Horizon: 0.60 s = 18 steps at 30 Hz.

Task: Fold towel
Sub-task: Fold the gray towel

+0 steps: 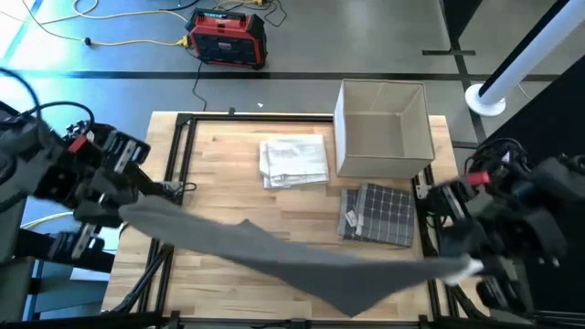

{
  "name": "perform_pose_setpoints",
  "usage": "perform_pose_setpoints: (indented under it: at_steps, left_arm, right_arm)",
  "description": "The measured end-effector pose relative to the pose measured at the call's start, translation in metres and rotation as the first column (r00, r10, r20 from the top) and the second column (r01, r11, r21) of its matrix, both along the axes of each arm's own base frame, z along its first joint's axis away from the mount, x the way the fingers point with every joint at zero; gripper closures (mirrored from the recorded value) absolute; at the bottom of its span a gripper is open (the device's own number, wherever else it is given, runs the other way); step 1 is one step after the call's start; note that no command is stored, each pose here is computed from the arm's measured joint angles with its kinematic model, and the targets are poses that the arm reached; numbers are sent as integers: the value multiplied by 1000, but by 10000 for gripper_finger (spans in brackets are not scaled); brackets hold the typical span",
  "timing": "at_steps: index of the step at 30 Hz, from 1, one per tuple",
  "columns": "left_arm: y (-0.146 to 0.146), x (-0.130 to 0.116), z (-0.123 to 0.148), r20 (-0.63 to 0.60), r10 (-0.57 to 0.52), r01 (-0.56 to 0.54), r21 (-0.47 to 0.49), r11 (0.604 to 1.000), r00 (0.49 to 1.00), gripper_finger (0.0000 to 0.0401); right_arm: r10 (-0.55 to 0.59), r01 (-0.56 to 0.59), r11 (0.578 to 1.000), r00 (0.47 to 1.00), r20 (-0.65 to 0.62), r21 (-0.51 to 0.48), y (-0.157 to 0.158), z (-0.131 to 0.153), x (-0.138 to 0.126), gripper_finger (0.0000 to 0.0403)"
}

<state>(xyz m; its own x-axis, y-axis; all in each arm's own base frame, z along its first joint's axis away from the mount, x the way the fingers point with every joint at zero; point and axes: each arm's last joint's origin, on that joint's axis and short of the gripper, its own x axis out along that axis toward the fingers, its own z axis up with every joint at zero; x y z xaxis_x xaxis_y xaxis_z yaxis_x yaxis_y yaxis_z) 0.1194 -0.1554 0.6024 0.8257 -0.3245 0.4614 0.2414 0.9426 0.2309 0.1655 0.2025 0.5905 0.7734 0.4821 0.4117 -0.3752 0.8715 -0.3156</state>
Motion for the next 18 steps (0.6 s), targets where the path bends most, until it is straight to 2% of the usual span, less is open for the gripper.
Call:
perform_pose_setpoints:
  at_steps: [3, 7, 10, 11, 13, 16, 18]
  left_arm:
    - [-10, -4, 8, 5, 48, -48, 27, 998, 999, 399]
    - [-16, -4, 14, -39, 163, -162, 29, 986, 986, 399]
    - [-15, -1, 12, -113, 275, -274, 21, 961, 955, 399]
    - [-14, 0, 11, -148, 323, -322, 26, 946, 935, 399]
    - [-10, 4, 6, -236, 452, -453, 54, 890, 860, 399]
    - [-4, 9, -3, -353, 649, -648, 138, 749, 674, 399]
    - [1, 13, -10, -391, 739, -734, 199, 649, 548, 399]
  right_arm:
    - [-68, 68, 998, 997, 37, -13, 6, 3, -8, 403]
    - [-188, 189, 982, 981, 49, -11, 7, 6, -15, 403]
    - [-346, 347, 937, 938, -24, 47, 1, 8, -15, 403]
    - [-416, 420, 905, 907, -69, 64, -3, 7, -13, 403]
    - [-560, 580, 810, 808, -181, 84, -13, 5, -6, 403]
    - [-713, 773, 629, 614, -338, 77, -28, -3, 8, 403]
    - [-768, 850, 524, 497, -404, 48, -37, -12, 17, 403]
